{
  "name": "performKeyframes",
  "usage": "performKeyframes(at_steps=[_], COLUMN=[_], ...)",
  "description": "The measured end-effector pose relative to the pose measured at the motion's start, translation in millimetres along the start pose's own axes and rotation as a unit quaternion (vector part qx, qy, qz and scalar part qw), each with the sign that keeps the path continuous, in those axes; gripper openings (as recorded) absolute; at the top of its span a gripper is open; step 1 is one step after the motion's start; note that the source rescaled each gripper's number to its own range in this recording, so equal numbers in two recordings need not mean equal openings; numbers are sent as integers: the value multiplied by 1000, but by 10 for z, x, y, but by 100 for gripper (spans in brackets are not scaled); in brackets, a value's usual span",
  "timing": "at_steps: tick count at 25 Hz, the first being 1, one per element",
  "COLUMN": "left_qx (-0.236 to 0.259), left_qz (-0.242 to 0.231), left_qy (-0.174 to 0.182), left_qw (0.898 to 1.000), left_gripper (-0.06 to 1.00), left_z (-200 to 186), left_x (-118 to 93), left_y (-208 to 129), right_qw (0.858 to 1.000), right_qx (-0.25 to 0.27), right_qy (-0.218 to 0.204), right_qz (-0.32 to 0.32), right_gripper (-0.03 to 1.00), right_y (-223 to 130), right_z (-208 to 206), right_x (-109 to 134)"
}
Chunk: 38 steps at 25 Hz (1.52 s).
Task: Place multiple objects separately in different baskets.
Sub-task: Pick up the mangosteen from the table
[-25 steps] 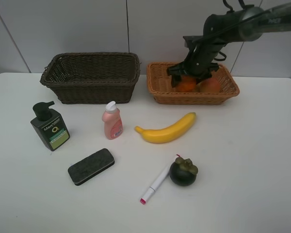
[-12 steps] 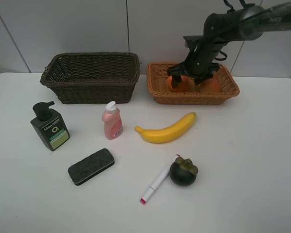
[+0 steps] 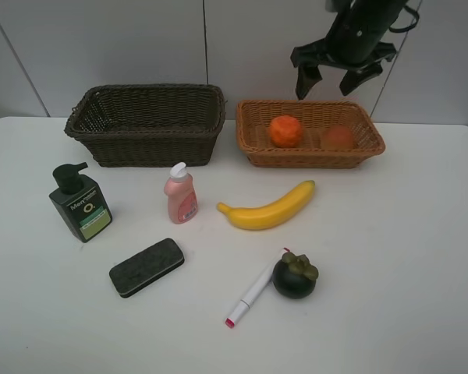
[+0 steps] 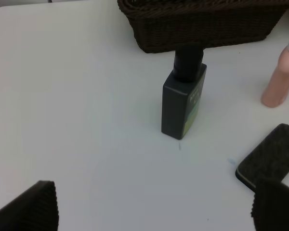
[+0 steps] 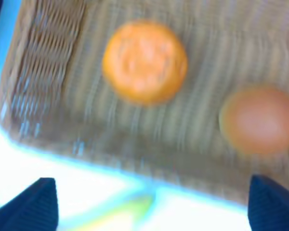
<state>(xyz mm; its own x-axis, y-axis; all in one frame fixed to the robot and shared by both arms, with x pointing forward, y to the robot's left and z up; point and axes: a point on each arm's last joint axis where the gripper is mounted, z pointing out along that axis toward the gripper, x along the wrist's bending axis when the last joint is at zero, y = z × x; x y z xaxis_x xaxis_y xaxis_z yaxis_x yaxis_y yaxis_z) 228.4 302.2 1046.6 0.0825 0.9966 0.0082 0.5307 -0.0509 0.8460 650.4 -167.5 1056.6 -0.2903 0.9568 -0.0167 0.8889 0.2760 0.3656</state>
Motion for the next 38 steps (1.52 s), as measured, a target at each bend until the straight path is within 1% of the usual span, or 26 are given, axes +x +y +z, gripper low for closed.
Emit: performKeyframes(at_steps=[2, 5, 7, 12, 15, 16, 19, 22, 24, 27, 31, 34, 38], left_qx=[0, 0, 0, 0, 0, 0, 0, 0, 0, 0, 0, 0, 0], left_qz=[0, 0, 0, 0, 0, 0, 0, 0, 0, 0, 0, 0, 0], left_qy=[0, 0, 0, 0, 0, 0, 0, 0, 0, 0, 0, 0, 0], left_qw=[1000, 1000, 1000, 1000, 1000, 1000, 1000, 1000, 1000, 1000, 1000, 1000, 1000], left_gripper=[100, 100, 100, 100, 100, 100, 100, 100, 100, 100, 100, 100, 100], left_z=[0, 0, 0, 0, 0, 0, 0, 0, 0, 0, 0, 0, 0], left_x=[0, 0, 0, 0, 0, 0, 0, 0, 0, 0, 0, 0, 0], left_y=[0, 0, 0, 0, 0, 0, 0, 0, 0, 0, 0, 0, 0], right_qw=[1000, 1000, 1000, 998, 992, 989, 975, 954, 940, 932, 924, 920, 923], right_qx=[17, 13, 19, 67, 115, 128, 172, 203, 214, 209, 179, 161, 133], right_qy=[-1, 3, 5, 9, 12, 15, 23, 37, 52, 68, 78, 82, 83], right_qz=[2, 6, 10, -9, -49, -69, -141, -218, -260, -290, -328, -347, -353], right_gripper=[98, 98, 98, 98, 98, 98, 98, 98, 98, 98, 98, 98, 98], right_y=[-73, -184, -304, -694, -973, -1049, -1288, -1481, -1589, -1692, -1781, -1859, -1912], right_z=[-208, -432, -505, -489, -350, -312, -168, -67, -4, 78, 169, 231, 312], right_x=[15, 100, 160, 315, 431, 469, 560, 620, 679, 764, 898, 993, 1023])
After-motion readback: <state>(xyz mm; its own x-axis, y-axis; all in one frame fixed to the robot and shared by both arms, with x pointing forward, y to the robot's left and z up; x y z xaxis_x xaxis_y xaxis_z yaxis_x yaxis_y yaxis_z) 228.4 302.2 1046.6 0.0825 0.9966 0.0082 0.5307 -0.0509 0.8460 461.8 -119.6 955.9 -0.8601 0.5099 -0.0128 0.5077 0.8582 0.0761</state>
